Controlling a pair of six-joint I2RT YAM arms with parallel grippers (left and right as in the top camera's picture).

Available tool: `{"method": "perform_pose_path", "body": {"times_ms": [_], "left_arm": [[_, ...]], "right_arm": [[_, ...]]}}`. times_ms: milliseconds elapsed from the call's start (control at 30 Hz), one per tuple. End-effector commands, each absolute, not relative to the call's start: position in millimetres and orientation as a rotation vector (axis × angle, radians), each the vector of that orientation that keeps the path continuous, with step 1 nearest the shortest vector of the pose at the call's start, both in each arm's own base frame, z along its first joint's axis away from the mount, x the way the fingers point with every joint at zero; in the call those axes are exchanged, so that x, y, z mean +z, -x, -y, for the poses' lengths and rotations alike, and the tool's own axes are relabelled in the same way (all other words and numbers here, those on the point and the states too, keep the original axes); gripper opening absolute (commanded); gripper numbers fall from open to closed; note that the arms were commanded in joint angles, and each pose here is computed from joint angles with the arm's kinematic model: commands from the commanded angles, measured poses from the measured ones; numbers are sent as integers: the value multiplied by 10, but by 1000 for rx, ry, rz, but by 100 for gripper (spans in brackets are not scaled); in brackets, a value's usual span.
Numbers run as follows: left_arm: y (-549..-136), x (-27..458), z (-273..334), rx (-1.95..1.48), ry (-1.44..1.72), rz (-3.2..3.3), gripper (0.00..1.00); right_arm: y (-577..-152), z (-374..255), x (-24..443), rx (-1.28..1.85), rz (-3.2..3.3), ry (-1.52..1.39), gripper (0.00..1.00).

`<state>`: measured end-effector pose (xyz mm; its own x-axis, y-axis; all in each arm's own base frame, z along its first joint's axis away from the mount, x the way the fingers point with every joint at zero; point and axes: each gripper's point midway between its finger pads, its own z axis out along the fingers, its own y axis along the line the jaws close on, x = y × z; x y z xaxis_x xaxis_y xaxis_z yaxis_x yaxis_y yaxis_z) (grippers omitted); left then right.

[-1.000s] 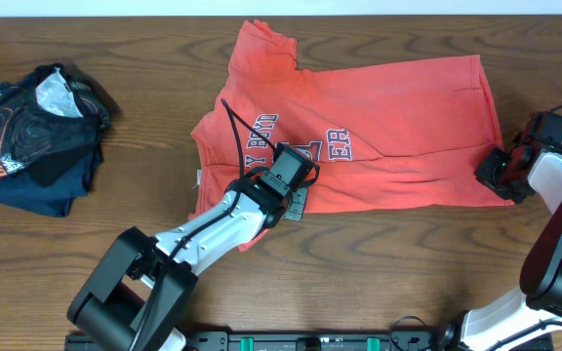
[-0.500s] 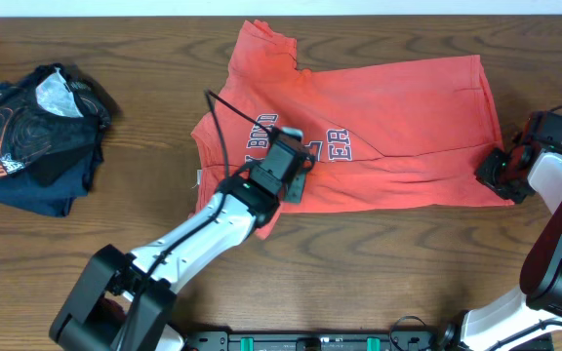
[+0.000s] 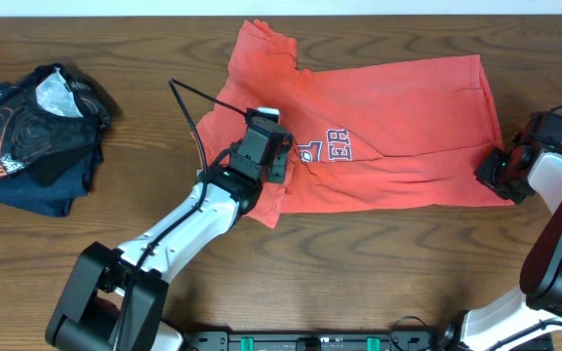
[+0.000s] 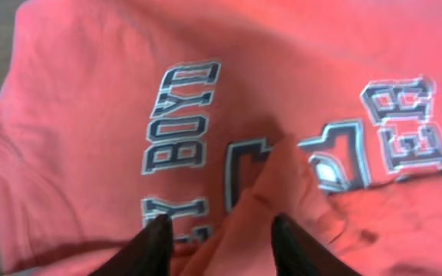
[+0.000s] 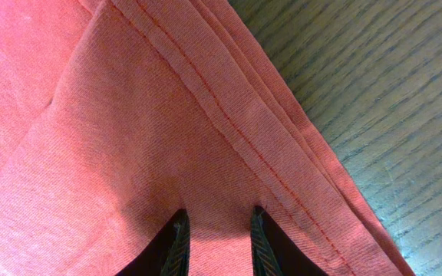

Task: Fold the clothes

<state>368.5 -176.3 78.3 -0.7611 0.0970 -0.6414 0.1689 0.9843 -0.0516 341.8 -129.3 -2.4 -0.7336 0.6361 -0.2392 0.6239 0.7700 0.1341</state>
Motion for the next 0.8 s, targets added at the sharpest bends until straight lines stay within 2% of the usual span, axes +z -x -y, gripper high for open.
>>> {"method": "perform_pose_path", "body": {"times_ms": [0, 67, 300, 767], "left_arm": [[-3673, 868, 1650, -88, -198, -2466, 51], [-3553, 815, 1508, -48, -188, -2530, 55], [-3219, 601, 961, 43, 117, -2739, 56], [-3056, 347, 973, -59, 259, -2835, 54]], "right_arm": [[-3238, 1219, -239, 61, -2771, -997, 26], [-3239, 1221, -239, 58, -2773, -988, 26], [-3225, 1254, -240, 28, -2773, -992, 26], [-3222, 1253, -241, 28, -2774, -992, 27]]}}
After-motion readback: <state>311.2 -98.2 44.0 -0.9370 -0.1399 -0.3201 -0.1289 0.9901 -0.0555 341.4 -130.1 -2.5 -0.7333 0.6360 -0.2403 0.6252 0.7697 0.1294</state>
